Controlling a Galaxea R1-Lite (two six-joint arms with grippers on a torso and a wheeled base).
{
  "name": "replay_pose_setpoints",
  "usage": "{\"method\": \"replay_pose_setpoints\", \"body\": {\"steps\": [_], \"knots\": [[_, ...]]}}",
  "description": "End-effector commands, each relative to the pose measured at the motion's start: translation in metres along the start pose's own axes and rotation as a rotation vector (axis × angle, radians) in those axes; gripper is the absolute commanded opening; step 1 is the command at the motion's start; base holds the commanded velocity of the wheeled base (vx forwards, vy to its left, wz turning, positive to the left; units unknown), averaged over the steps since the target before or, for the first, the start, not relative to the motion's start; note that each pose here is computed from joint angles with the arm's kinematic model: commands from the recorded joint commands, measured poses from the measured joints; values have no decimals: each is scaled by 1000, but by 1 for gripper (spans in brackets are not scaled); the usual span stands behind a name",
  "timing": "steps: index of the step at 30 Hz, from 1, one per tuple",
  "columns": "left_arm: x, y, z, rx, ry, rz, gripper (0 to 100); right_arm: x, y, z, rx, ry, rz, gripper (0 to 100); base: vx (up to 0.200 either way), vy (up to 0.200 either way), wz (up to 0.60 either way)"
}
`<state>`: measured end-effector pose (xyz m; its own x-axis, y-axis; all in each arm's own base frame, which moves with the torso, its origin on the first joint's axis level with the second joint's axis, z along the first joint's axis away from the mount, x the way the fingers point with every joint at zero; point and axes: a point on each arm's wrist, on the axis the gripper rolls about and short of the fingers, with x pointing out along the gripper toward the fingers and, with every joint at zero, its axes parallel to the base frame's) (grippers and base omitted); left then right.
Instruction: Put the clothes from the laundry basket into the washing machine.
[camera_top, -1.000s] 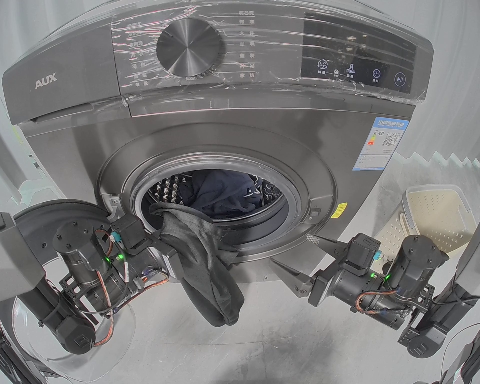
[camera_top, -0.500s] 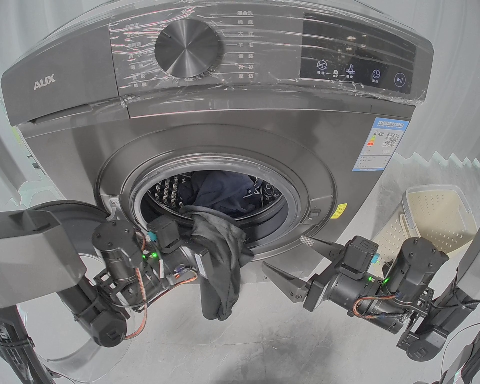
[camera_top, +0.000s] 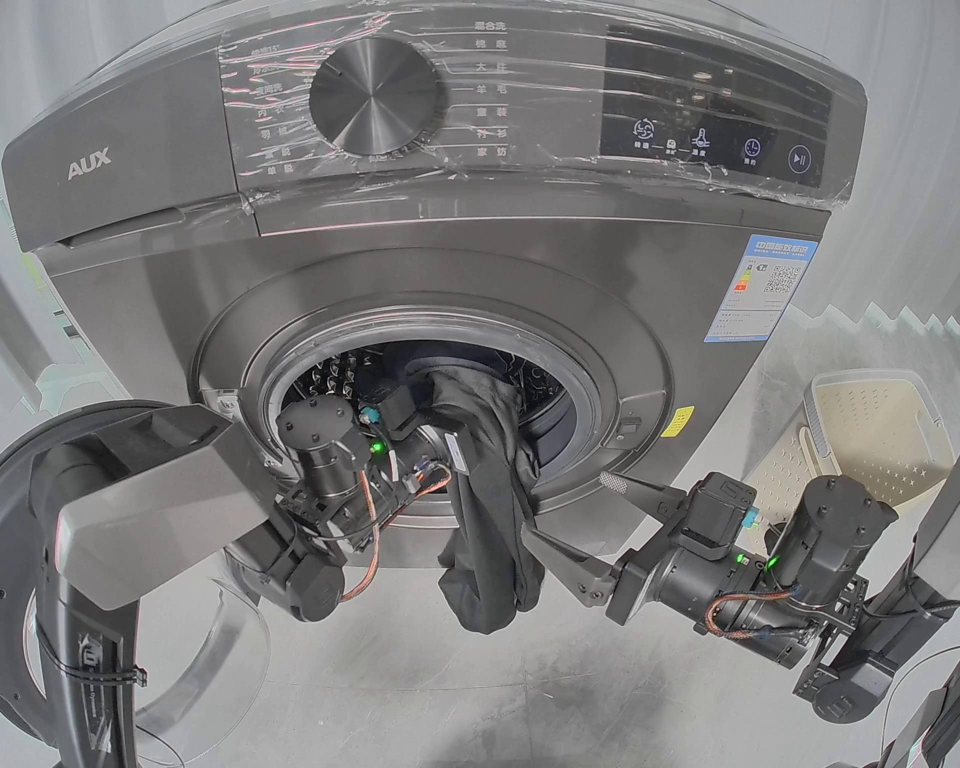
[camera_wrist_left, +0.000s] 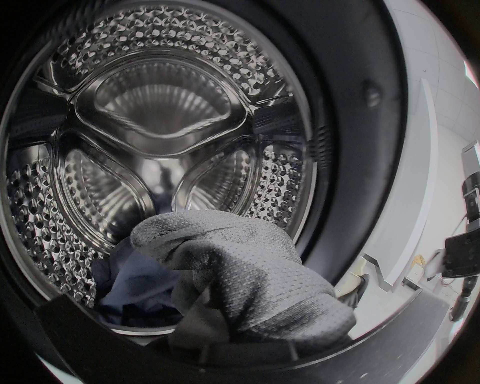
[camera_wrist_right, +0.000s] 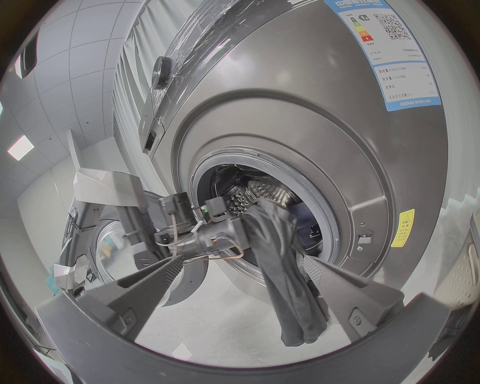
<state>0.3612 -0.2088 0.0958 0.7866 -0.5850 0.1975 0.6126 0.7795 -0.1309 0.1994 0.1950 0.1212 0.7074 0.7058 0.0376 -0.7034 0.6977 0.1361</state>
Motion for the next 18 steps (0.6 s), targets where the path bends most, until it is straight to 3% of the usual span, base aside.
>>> {"method": "replay_pose_setpoints", "body": {"steps": [1, 10, 18], "knots": [[35, 27, -36, -4, 14, 55, 0, 1, 0, 1, -1, -5, 3, 100, 0, 0, 0], [79, 40, -36, -4, 11, 82, 0, 1, 0, 0, 0, -3, 3, 100, 0, 0, 0], [120, 67, -19, 8, -72, 212, 0, 1, 0, 1, -2, -5, 3, 100, 0, 0, 0]]}}
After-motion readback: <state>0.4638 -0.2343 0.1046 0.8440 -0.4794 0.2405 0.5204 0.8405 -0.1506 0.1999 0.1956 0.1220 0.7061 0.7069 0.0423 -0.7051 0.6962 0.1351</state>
